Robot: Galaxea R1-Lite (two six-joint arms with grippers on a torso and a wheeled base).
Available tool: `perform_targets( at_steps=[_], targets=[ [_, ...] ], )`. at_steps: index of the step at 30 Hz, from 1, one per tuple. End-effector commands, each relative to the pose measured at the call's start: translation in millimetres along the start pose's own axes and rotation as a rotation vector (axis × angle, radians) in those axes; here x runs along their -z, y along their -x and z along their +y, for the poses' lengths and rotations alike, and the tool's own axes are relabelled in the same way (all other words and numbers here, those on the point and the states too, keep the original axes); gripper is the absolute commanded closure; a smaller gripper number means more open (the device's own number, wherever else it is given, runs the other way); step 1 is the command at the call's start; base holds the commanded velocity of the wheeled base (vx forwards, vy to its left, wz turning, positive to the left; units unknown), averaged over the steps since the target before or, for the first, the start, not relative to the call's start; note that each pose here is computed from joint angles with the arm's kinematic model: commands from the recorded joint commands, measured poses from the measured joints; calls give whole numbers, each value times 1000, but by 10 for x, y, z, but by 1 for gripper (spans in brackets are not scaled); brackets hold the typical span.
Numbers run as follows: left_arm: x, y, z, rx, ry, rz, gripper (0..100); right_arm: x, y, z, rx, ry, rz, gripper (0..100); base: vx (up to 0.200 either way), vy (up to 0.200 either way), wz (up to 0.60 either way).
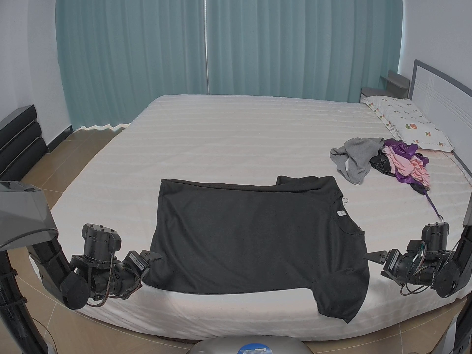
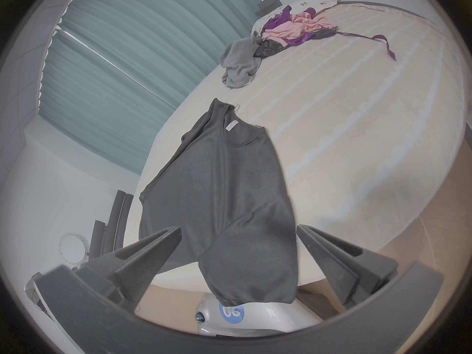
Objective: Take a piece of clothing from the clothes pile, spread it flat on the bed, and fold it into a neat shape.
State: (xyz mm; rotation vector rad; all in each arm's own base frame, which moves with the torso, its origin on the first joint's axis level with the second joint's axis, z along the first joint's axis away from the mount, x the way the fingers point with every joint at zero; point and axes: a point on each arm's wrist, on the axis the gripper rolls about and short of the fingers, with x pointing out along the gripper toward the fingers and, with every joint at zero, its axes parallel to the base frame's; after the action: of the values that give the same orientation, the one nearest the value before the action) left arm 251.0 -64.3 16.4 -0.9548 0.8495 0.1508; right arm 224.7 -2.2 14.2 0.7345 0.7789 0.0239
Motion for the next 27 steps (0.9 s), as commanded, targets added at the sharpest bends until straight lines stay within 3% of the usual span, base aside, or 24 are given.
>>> perform_targets(
  at_steps=[1,12,27],
  targets=[
    [-11,39,40,-5,-3,4,0,25,-3,-7,3,2,13,0,0,0,0],
    [-257,50,318,-25,-74,48,0,63,13,-18,-20,-2,49,0,0,0,0],
    [-289,-74,473,-83,-151,66,0,111,-14,-25,-14,16,75,0,0,0,0]
  ],
)
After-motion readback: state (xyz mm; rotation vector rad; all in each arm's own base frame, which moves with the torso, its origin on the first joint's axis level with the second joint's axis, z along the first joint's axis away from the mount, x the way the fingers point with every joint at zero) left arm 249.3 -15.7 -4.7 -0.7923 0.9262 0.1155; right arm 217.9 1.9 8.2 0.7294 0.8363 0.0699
